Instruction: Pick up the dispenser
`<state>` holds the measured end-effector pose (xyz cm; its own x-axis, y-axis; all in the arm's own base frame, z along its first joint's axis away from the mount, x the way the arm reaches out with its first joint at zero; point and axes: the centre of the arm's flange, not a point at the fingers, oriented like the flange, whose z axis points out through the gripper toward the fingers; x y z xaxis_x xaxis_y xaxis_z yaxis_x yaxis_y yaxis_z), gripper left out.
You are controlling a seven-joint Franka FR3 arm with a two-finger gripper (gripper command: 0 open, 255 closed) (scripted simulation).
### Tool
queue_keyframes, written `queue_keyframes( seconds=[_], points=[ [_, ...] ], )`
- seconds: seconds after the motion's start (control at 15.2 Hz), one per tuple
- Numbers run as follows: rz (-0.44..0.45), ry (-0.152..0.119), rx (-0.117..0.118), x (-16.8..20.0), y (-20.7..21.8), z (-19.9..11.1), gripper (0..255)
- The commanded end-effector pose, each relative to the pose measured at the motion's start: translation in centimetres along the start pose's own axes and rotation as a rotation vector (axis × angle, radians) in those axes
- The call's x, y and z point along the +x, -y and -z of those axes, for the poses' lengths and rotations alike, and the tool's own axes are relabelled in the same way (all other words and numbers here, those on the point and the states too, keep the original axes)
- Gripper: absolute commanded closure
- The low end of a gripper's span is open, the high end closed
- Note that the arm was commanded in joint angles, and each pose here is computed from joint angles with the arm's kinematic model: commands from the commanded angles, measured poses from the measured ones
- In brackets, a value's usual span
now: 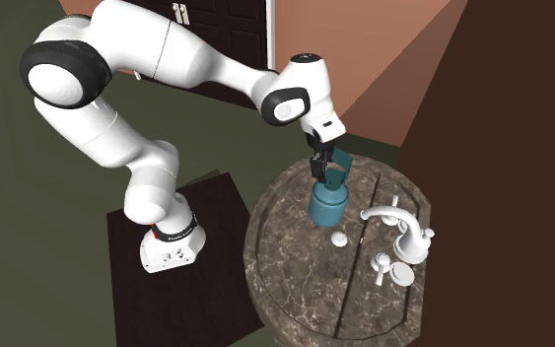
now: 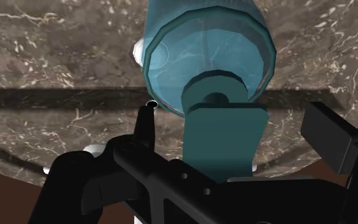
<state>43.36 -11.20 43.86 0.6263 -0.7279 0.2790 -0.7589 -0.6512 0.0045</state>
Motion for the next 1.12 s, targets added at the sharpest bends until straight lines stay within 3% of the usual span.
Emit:
queue_keyframes(
  seconds=[0.0,0.07,0.13,0.73,1.06],
  points=[
    [0.0,0.0,0.001,-0.3,0.0,-0.7,0],
    [0.0,0.0,0.001,-0.3,0.0,-0.7,0],
    [0.0,-0.001,0.001,-0.2,0.0,-0.7,255],
    [0.0,0.0,0.001,-0.3,0.0,-0.7,255],
    [0.0,0.0,0.001,0.5,0.0,1.8,255]
  ],
)
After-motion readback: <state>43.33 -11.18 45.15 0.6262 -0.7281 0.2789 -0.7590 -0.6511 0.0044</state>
